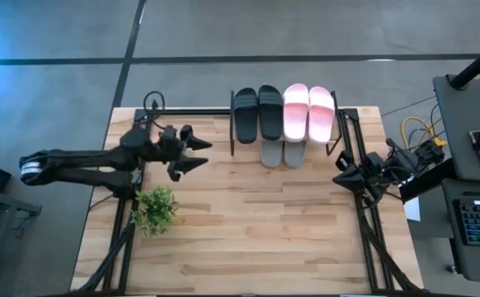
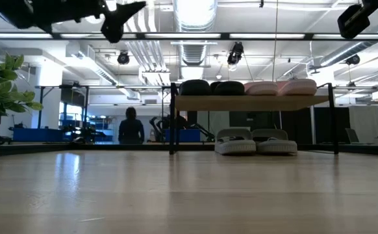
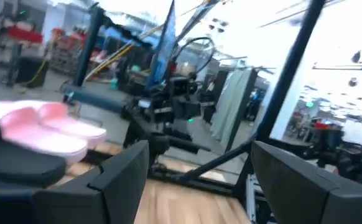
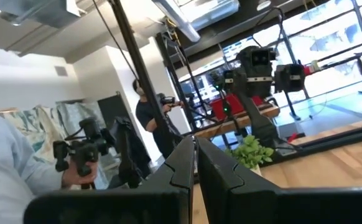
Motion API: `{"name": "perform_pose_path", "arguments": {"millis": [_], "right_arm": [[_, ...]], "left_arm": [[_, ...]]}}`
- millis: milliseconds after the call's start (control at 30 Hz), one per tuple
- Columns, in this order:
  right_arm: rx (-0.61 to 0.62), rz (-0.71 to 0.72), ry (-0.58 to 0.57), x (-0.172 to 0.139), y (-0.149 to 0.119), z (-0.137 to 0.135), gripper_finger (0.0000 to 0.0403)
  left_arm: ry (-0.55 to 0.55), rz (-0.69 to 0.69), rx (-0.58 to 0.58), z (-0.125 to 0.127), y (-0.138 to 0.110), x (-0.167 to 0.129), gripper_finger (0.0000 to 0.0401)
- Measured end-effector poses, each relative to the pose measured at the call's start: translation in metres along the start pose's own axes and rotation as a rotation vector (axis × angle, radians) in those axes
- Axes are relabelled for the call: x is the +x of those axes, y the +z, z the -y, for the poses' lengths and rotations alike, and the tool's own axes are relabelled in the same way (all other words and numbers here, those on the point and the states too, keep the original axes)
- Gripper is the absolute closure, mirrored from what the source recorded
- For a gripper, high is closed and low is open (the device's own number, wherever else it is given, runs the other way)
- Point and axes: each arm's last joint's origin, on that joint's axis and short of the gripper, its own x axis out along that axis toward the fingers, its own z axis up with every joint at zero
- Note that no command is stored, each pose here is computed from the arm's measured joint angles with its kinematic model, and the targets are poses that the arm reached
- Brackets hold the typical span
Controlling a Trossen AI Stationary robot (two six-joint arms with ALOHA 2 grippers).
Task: Pick and place slides into the shelf
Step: Return to Home Position
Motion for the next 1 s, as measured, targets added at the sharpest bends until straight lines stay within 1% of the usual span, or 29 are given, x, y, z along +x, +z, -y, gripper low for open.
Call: {"name": "perform_pose_path", "arguments": {"millis": [167, 267, 433, 600, 667, 767, 900, 1000], "right_arm": [[-0.004, 0.003, -0.051, 0.0, -0.001, 0.002, 0.039], [-0.006, 0.003, -0.078, 0.0, -0.001, 0.003, 0.039], [-0.004, -0.003, -0.094, 0.0, -0.002, 0.003, 0.039], [-0.002, -0.01, -0.103, 0.0, -0.003, 0.004, 0.039], [0.013, -0.023, -0.109, 0.0, -0.004, 0.004, 0.039], [0.033, -0.033, -0.113, 0.0, -0.006, 0.005, 0.039], [0.033, -0.037, -0.115, 0.0, -0.006, 0.005, 0.039], [0.019, -0.035, -0.122, 0.0, -0.006, 0.005, 0.039]], "left_arm": [[0.095, -0.125, -0.058, 0.006, 0.002, -0.019, 0.0131], [0.106, -0.112, -0.07, 0.014, 0.006, -0.031, 0.0131], [0.176, -0.097, -0.042, 0.019, 0.01, -0.048, 0.0131], [0.231, -0.177, -0.034, 0.02, 0.003, -0.061, 0.0131], [0.251, -0.183, -0.032, 0.019, 0.0, -0.065, 0.0131], [0.249, -0.149, 0.006, 0.021, 0.0, -0.073, 0.0131], [0.224, -0.061, 0.066, 0.027, 0.006, -0.087, 0.0131], [0.203, -0.003, 0.079, 0.028, 0.001, -0.096, 0.0131]]}}
